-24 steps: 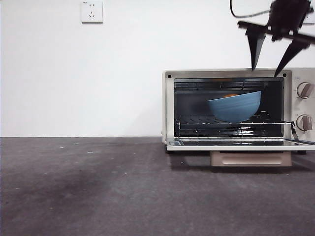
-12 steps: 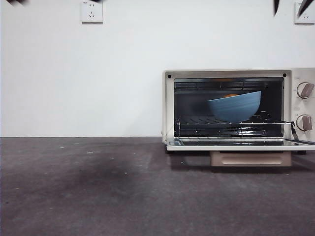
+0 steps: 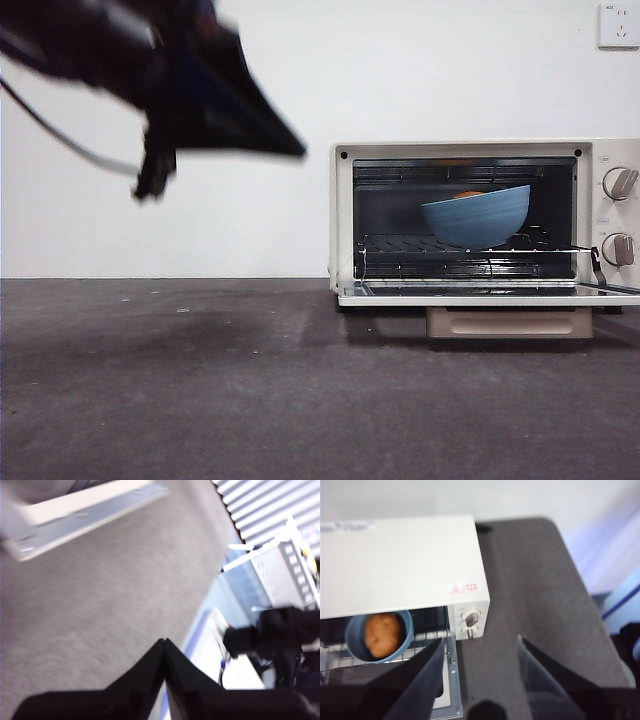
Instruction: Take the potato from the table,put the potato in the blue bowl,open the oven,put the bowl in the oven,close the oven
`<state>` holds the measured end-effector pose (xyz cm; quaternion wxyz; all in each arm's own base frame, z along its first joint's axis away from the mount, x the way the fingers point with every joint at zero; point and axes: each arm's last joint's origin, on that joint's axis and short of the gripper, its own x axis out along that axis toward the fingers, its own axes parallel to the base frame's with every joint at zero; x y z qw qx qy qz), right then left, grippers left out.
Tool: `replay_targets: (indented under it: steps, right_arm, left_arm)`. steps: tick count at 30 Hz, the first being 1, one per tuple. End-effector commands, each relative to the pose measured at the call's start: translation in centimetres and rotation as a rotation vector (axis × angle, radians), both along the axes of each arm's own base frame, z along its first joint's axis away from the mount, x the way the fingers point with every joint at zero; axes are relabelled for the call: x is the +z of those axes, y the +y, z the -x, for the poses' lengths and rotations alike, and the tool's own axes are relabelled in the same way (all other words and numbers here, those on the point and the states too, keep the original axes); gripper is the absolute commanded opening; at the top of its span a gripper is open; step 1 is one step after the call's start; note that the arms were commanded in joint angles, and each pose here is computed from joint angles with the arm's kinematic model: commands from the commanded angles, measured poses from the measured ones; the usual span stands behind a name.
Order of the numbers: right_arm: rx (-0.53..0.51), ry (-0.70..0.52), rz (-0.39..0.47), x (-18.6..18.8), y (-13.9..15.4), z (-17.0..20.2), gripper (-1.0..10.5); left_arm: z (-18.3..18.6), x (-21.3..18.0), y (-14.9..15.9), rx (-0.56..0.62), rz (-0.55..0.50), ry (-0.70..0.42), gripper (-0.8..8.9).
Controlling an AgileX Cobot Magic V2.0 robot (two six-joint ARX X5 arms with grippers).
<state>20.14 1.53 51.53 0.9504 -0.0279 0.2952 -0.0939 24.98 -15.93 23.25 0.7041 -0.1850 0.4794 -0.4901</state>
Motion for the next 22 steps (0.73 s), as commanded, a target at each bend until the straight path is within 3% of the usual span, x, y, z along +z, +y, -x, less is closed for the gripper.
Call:
replay_targets:
  steps: [1, 5, 11, 18, 22]
  right_arm:
    - [0.023, -0.042, 0.033, 0.9, -0.3, 2.5, 1.8]
    - [0.047, -0.096, 0.063, 1.9, -0.7, 6.0, 0.6]
    - [0.056, -0.178, 0.058, 2.6, -1.2, 10.3, 0.6]
    - [0.063, -0.213, 0.052, 1.9, -1.6, 13.8, -0.1]
    - [0.093, -0.235, 0.035, 1.2, -1.7, 15.9, -0.1]
  left_arm:
    - [-1.9, -1.3, -0.7, 0.048, -0.004, 0.105, -0.07]
    - [-4.0, -3.2, -1.8, 0.072, -0.031, 0.184, -0.07]
    - [-6.4, -5.0, -2.9, 0.154, -0.077, 0.277, -0.07]
    - [-7.1, -6.3, -2.9, 0.266, -0.152, 0.308, -0.06]
    - [-7.5, -7.0, -3.1, 0.313, -0.141, 0.353, -0.06]
